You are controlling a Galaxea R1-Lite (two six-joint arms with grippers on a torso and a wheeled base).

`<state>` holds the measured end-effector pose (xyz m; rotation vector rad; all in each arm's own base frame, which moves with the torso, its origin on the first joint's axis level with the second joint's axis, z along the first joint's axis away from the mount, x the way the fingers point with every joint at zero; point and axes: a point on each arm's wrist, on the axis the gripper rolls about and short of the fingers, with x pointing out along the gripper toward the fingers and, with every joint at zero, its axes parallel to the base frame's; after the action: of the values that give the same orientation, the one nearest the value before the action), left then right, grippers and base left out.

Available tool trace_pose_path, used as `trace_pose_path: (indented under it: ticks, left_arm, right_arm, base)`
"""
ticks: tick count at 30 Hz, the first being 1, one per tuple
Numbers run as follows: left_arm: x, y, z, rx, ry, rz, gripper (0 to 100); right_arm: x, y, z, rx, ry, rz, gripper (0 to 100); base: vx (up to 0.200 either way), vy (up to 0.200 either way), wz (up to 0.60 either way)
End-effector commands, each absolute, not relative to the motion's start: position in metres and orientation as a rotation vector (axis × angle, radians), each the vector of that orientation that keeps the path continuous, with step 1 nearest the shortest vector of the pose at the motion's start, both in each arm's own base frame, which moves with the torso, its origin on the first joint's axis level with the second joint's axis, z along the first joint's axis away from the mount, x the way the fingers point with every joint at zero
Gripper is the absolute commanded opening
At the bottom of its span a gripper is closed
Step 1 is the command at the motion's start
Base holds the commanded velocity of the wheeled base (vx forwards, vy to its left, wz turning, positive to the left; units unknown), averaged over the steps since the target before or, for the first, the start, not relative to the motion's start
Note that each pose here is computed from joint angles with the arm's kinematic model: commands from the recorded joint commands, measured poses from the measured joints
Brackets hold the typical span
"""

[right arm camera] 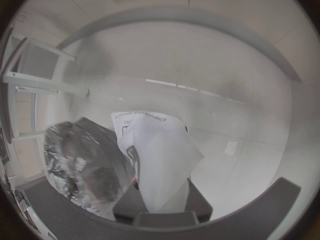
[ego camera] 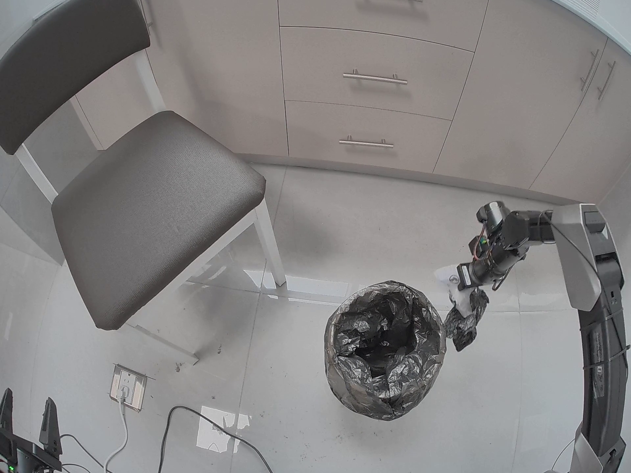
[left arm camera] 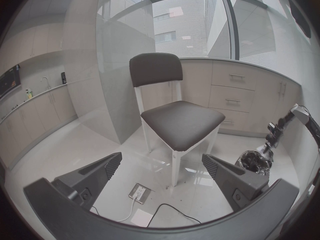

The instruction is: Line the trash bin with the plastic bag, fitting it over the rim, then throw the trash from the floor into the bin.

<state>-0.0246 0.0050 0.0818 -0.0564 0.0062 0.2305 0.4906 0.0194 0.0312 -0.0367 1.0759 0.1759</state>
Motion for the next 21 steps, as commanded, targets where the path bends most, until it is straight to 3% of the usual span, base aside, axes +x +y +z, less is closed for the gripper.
trace_pose_path:
  ticks: [1, 5, 7, 8, 9, 15, 21]
  left_arm:
    - [-0.026, 0.004, 0.082, -0.079, -0.005, 0.167, 100]
    - [-0.025, 0.004, 0.082, -0.109, -0.007, 0.164, 100]
    - [-0.025, 0.004, 0.082, -0.109, -0.007, 0.164, 100]
    - [-0.025, 0.004, 0.081, -0.102, -0.007, 0.166, 100]
    - [-0.025, 0.004, 0.081, -0.102, -0.007, 0.164, 100]
    - [-0.025, 0.003, 0.081, -0.097, -0.008, 0.13, 100]
    - [-0.024, 0.001, 0.081, -0.076, 0.017, 0.073, 100]
  right_arm:
    - [0.469, 0.022, 0.146, -0.049, 0.84, 0.183, 0]
    - [0.442, 0.022, 0.207, -0.055, 0.73, 0.201, 0]
    - [0.442, 0.022, 0.207, -0.055, 0.73, 0.201, 0]
    - [0.416, 0.027, 0.242, -0.057, 0.705, 0.256, 0]
    - [0.407, 0.03, 0.251, -0.067, 0.702, 0.267, 0]
    - [0.372, 0.055, 0.288, -0.103, 0.652, 0.33, 0]
    - [0.355, 0.092, 0.287, -0.155, 0.671, 0.374, 0]
  base:
    - [0.0, 0.0, 0.0]
    - [0.0, 0.0, 0.0]
    - [0.0, 0.0, 0.0]
    - [0.0, 0.0, 0.0]
    - [0.0, 0.0, 0.0]
    - [0.0, 0.0, 0.0]
    - [0.0, 0.0, 0.0]
